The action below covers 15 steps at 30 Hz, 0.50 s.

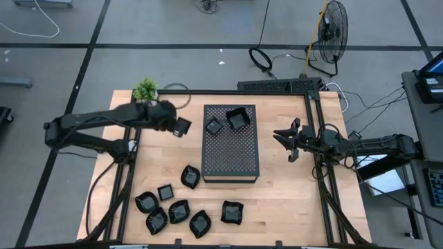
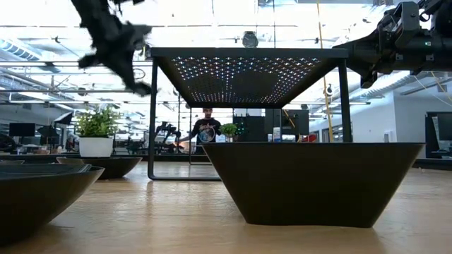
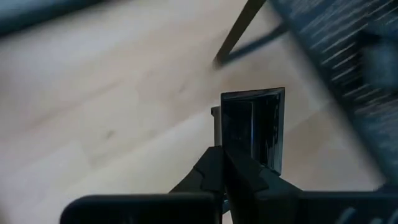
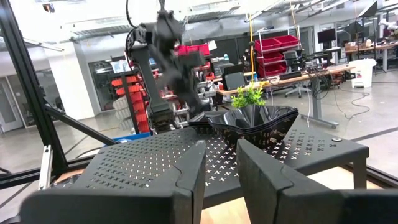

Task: Pick & Place Mini shaped plates
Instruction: Stack the black square plate on top of the black square plates on the shelf

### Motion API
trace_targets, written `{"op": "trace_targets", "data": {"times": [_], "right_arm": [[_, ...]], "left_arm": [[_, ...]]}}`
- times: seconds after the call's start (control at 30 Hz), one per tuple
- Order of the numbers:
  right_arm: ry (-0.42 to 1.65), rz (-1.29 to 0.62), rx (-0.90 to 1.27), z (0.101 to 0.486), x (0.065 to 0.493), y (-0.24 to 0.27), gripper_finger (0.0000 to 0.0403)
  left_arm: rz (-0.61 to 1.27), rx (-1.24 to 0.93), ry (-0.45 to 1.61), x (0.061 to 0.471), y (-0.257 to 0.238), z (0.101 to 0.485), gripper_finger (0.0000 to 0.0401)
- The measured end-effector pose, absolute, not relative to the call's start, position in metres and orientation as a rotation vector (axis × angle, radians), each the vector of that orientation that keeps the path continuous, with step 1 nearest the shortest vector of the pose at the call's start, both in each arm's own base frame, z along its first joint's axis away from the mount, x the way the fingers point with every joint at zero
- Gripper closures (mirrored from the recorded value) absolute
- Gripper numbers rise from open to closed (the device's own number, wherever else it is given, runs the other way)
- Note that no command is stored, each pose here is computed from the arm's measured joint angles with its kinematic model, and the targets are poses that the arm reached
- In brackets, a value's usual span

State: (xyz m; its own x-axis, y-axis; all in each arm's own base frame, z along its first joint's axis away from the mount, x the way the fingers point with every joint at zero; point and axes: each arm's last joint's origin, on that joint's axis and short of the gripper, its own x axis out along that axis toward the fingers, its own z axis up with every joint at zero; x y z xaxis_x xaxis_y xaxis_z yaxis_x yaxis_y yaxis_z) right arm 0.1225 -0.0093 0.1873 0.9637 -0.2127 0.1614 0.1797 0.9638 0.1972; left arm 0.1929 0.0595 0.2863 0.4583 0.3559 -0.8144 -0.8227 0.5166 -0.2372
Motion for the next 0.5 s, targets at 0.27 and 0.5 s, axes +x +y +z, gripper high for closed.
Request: {"op": "trace_targets", "data": {"times": [0.27, 0.5], "right_arm": [[-0.183, -0.2, 0.18, 0.187, 0.123, -0.009, 0.0326], [-0.182, -0.199, 0.182, 0.187, 0.123, -0.009, 0.0326]], "left_arm": [[0.663, -0.662, 0.534, 0.201, 0.061, 0.356, 0.0398], [0.521, -0.601, 0.588, 0.243, 0.069, 0.369, 0.0398]]}}
